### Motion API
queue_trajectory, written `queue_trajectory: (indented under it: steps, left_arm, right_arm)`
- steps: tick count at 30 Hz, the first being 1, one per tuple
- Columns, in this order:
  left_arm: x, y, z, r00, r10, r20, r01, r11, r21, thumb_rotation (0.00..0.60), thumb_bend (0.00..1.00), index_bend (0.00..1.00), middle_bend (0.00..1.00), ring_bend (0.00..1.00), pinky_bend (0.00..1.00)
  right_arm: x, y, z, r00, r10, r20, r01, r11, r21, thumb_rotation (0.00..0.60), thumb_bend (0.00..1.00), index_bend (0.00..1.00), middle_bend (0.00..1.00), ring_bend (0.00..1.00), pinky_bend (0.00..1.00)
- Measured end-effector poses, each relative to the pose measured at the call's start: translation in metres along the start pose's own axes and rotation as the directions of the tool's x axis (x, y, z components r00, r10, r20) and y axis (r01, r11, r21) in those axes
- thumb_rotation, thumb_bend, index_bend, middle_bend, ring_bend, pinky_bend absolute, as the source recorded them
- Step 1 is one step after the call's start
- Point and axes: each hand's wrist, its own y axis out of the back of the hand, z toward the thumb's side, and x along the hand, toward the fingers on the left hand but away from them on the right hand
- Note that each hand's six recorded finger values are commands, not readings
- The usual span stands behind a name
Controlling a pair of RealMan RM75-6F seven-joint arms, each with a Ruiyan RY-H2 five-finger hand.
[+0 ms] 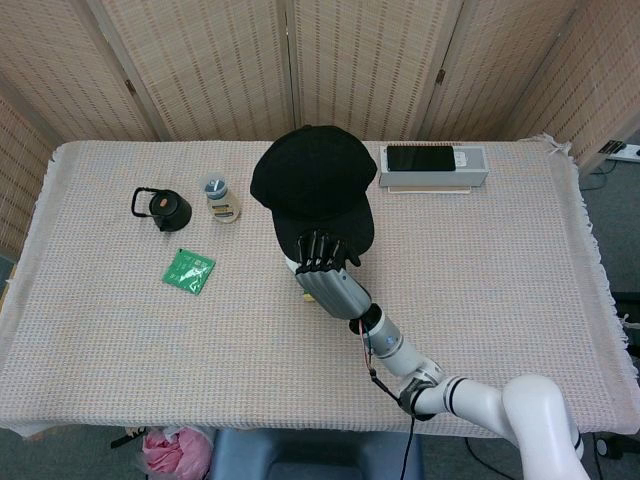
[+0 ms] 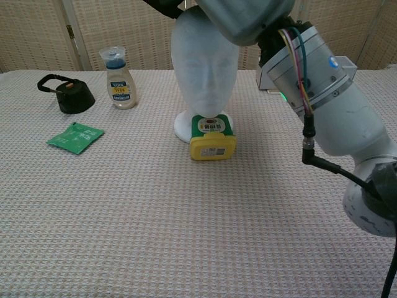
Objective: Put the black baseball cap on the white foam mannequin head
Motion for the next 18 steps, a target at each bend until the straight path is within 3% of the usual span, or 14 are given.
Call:
queue_trajectory:
  steps: [7, 18]
  left_arm:
    - [0.000, 0.004, -0.009, 1.000, 0.003, -0.019, -0.003, 1.000, -0.025, 0.600, 0.07, 0.17, 0.06, 0.04, 0.14]
    - [-0.001, 0.005, -0.012, 1.000, 0.001, -0.028, -0.002, 1.000, -0.029, 0.600, 0.07, 0.17, 0.06, 0.04, 0.14]
  right_arm:
    - [0.006, 0.007, 0.029, 0.999, 0.017, -0.036, -0.016, 1.000, 0.010, 0.600, 0.56, 0.77, 0.69, 0.69, 0.89]
    - [0.029, 0.006, 0.047, 0.996, 0.055, -0.077, -0.054, 0.998, 0.012, 0.600, 0.54, 0.77, 0.69, 0.69, 0.89]
